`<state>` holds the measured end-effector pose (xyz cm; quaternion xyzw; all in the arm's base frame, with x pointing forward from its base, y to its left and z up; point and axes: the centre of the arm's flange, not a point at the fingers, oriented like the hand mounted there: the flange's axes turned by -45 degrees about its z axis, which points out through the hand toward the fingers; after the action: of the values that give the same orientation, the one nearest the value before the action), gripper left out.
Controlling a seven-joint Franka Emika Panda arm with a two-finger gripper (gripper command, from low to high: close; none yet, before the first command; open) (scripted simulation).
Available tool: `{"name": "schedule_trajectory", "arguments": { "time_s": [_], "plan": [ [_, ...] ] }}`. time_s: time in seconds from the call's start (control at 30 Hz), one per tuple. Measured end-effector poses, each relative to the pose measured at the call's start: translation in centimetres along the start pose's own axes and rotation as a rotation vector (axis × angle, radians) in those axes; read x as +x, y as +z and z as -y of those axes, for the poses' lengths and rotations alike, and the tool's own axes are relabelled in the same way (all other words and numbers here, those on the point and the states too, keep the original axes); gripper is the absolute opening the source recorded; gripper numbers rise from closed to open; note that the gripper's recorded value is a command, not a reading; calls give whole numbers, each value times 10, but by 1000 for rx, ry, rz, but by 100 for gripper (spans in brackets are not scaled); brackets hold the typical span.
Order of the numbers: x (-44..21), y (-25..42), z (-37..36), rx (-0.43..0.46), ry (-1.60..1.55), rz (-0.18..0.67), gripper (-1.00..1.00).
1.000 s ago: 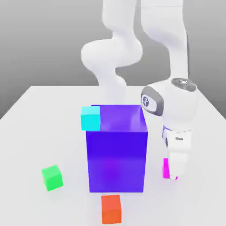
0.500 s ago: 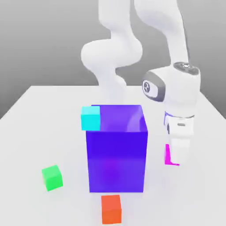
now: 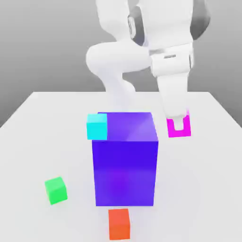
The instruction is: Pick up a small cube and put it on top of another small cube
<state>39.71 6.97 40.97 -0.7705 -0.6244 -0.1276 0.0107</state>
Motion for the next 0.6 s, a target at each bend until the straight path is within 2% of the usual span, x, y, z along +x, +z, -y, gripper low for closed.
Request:
{"name": "schedule_trajectory", "arguments": {
  "time_s": [0.3, 0.6],
  "plan": [
    [-116, -41, -16, -6, 11, 25, -100],
    [-227, -5, -5, 47, 18, 101, -100]
  ]
}}
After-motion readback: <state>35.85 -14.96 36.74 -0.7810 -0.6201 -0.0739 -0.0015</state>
